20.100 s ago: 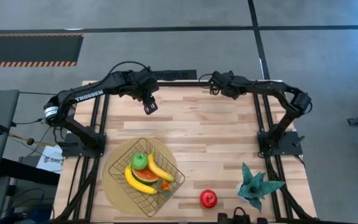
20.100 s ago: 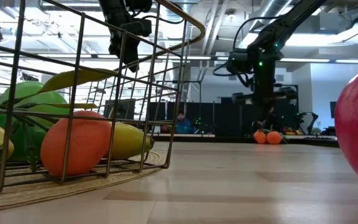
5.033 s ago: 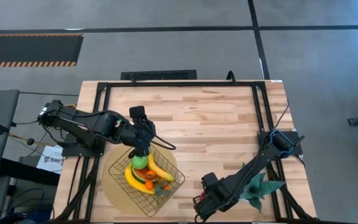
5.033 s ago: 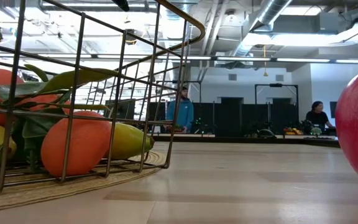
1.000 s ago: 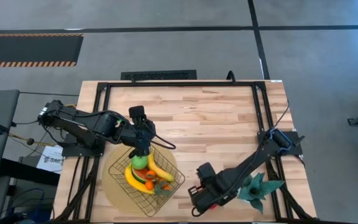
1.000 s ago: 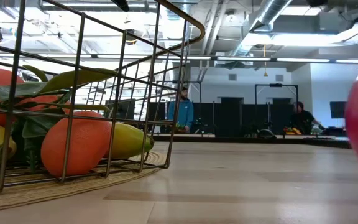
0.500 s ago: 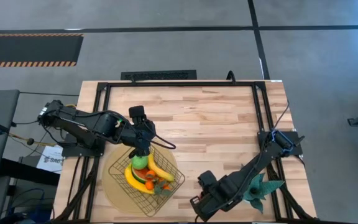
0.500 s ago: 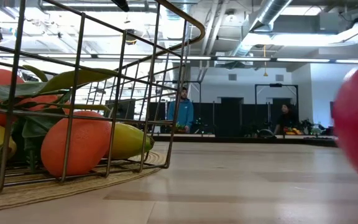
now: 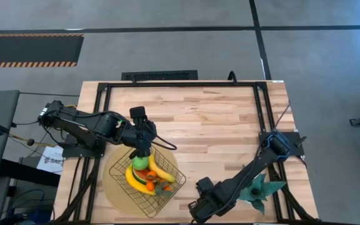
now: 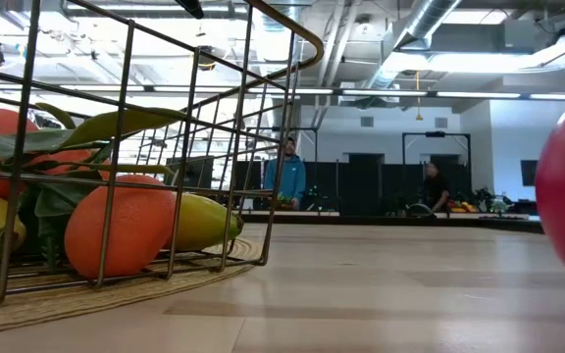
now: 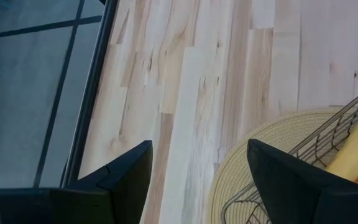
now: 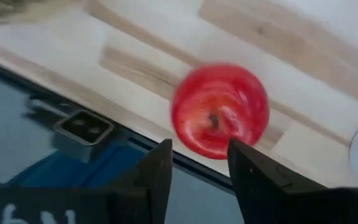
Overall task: Build produce basket
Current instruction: Put the red apple into the gold wire basket
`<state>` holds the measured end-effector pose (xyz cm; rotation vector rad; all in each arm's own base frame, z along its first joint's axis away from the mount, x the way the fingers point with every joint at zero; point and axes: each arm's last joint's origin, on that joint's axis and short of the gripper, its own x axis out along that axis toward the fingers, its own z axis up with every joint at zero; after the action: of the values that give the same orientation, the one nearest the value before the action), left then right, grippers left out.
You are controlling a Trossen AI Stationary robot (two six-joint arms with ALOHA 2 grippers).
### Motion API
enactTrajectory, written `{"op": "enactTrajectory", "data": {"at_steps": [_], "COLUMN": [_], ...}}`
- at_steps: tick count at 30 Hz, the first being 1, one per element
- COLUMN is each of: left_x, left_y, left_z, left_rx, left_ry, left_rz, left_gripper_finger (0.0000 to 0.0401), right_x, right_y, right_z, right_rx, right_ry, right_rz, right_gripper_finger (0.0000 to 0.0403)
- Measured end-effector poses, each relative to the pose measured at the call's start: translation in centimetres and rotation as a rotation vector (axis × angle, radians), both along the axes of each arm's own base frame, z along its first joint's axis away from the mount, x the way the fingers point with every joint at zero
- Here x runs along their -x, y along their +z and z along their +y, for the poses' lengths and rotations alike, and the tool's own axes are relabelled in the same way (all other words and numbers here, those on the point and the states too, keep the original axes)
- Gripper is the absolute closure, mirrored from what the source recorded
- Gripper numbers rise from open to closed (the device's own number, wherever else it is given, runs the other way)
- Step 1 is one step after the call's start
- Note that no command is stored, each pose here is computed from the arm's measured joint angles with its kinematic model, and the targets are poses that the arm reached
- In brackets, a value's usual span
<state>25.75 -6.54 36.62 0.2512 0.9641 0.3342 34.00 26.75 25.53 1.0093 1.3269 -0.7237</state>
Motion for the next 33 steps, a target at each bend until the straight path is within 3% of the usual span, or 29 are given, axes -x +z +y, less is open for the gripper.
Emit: {"op": "enactTrajectory", "data": {"at_steps": [3,27,33], "left_x": [0.0,0.0,0.0], "left_y": [0.0,0.0,0.0], "left_z": [0.0,0.0,0.0], "left_rx": [0.0,0.005,0.005], "left_ry": [0.0,0.008,0.008], "left_rz": [0.0,-0.004,-0.004], "left_gripper_finger": [0.0152,0.0152,0.0152], "right_x": [0.0,-0.2,-0.7], "right_y": [-0.9,-2.2,-3.7], "right_z": [0.2,0.0,0.4], "right_rx": [-0.009,0.035,0.042], "right_ry": [0.0,-0.026,-0.025], "right_rz": [0.059,0.03,0.039], "right_gripper_finger": [0.0232,0.0246,0.0246]}}
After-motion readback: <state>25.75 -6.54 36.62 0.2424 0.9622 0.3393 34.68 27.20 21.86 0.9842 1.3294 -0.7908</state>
